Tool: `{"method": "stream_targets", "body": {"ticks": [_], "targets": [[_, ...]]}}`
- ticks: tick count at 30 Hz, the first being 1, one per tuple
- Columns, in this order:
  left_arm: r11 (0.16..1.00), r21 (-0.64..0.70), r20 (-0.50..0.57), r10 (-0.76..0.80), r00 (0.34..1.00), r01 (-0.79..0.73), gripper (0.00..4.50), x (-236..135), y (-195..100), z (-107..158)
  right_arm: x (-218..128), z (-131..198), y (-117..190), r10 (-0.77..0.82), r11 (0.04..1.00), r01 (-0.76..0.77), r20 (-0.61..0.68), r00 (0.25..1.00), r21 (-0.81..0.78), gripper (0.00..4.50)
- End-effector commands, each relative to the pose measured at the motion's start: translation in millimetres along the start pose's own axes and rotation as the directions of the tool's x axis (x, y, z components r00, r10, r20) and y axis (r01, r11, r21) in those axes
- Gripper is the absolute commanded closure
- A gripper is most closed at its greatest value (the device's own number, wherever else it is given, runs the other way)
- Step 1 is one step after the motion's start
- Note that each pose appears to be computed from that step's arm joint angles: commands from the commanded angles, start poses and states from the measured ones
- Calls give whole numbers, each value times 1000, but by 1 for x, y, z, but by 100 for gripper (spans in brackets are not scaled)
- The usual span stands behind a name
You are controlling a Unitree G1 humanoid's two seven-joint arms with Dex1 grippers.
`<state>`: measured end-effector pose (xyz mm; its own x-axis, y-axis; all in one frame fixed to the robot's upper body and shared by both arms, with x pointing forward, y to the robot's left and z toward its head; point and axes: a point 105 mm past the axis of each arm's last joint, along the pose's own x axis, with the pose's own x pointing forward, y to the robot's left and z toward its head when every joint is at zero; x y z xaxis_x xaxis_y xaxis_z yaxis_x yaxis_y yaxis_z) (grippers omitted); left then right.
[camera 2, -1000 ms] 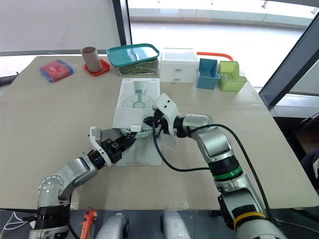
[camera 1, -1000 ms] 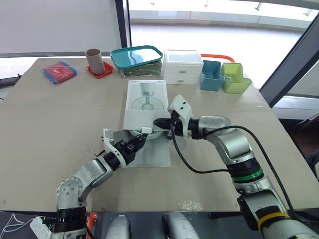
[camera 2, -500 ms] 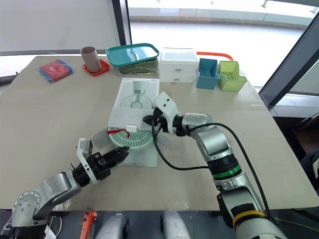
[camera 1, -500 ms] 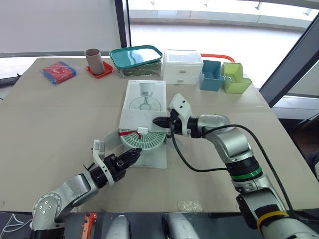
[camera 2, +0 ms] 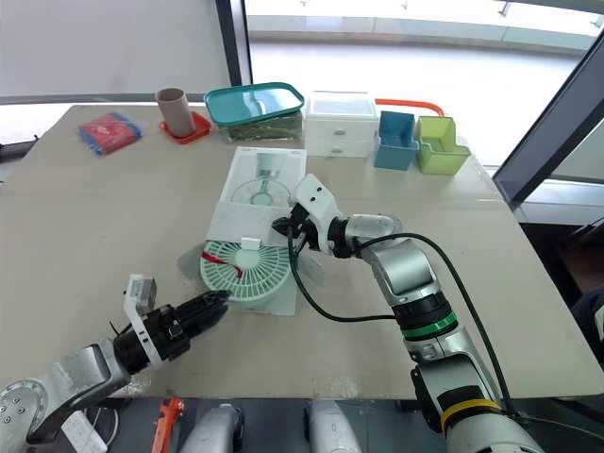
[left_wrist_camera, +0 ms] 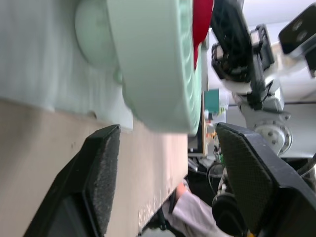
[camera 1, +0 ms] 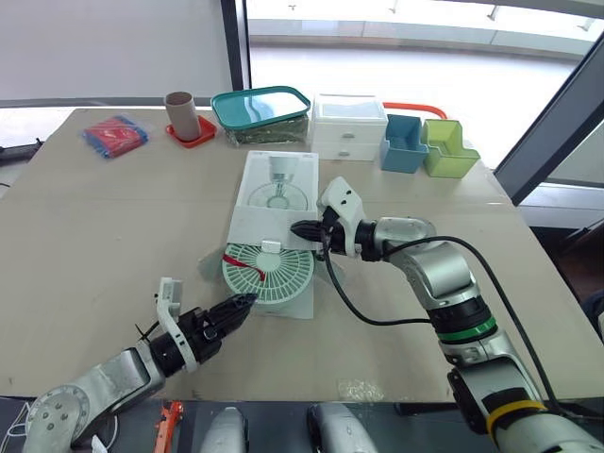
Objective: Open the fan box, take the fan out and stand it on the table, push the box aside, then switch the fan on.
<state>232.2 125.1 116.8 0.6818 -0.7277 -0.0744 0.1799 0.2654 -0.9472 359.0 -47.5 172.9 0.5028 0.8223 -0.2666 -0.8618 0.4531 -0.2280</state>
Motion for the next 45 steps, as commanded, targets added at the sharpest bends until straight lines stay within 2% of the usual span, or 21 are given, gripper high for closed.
{"method": "stream_targets", "body": {"ticks": [1, 5, 11, 15, 18, 29, 38, 45], "targets": [[1000, 6, 90, -19, 996, 19, 135, 1, -6, 21, 2, -9, 2, 4, 1000, -3, -31, 999, 14, 450], [1000, -12, 120, 25, 992, -23, 135, 6, -1, 30, 3, -9, 3, 8, 1000, -7, -30, 1000, 15, 450], [1000, -11, 122, -4, 993, 5, 135, 10, -5, 33, 4, -9, 5, 9, 1000, -9, -27, 1000, 19, 450], [998, 37, 82, -49, 995, 46, 135, -1, -10, 29, 4, -8, 5, 9, 1000, -9, -26, 1000, 15, 450], [999, 32, 76, 14, 997, -16, 135, -5, 1, 33, 4, -8, 4, 5, 1000, -5, -25, 1000, 12, 450], [997, 47, 73, 55, 996, -59, 135, -1, 19, 43, 6, -5, 4, 5, 1000, -5, -14, 1000, 4, 450], [998, 60, 79, -39, 996, 34, 135, 16, 4, 59, 4, -9, 6, 4, 1000, -4, -24, 1000, 9, 450], [996, 55, 56, -69, 996, 66, 135, 17, -1, 57, 4, -9, 6, -1, 1000, 1, -22, 1000, 13, 450]]}}
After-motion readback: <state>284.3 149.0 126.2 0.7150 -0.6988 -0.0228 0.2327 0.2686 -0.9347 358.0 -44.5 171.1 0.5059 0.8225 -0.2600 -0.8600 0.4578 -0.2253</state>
